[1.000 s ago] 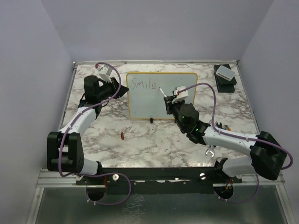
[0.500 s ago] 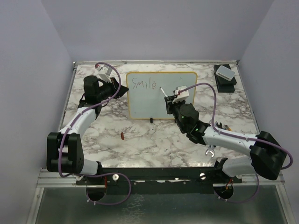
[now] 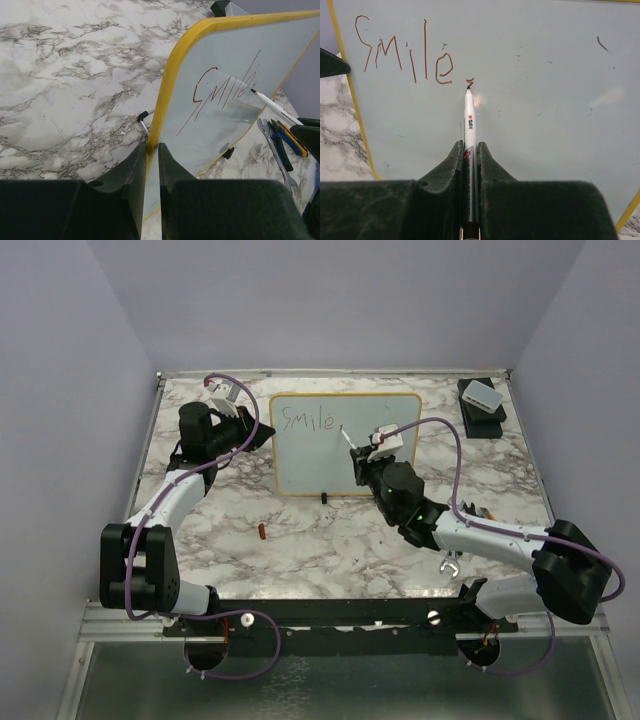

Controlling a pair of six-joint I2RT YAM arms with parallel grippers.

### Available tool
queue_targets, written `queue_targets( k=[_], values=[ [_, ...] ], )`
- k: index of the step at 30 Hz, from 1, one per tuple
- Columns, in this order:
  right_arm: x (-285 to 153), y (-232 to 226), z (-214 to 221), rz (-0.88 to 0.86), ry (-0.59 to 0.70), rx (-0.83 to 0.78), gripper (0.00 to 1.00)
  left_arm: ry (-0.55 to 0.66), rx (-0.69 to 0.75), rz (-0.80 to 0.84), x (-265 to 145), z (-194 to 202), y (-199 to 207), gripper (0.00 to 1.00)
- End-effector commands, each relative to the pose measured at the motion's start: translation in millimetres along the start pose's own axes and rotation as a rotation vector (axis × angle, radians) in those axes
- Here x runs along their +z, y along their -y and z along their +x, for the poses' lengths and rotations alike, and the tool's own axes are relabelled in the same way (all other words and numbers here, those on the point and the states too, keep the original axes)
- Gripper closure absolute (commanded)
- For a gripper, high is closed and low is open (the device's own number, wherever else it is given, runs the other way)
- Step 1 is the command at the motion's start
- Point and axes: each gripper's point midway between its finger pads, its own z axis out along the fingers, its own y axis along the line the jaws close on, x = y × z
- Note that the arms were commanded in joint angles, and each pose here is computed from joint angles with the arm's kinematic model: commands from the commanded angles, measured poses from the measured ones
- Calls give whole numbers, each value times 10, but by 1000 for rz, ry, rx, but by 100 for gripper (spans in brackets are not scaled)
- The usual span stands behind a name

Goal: Write a sentence on the whiteboard

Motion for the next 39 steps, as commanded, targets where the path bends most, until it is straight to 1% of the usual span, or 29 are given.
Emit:
queue_targets(
  k=[1,7,13,15,17,21,39],
  values=[
    [25,-15,201,-12,-60,-31,99,6,20,26,-48,-13,78,84],
    [23,-42,103,-25,-34,-22,99,6,20,25,-46,-13,75,84],
    [-158,-61,-174,-88,43,10,99,4,18,25,-43,-6,73,84],
    [-221,4,-271,-71,67,24,99,4,19,25,-41,-6,73,84],
    [-232,94,-312,-21,65,34,99,4,18,25,-42,-4,70,84],
    [-222,236,-312,54,67,9,99,5,19,26,-45,-9,73,84],
    [-40,365,-288,95,67,-13,99,4,19,27,-51,-3,79,85]
  ],
)
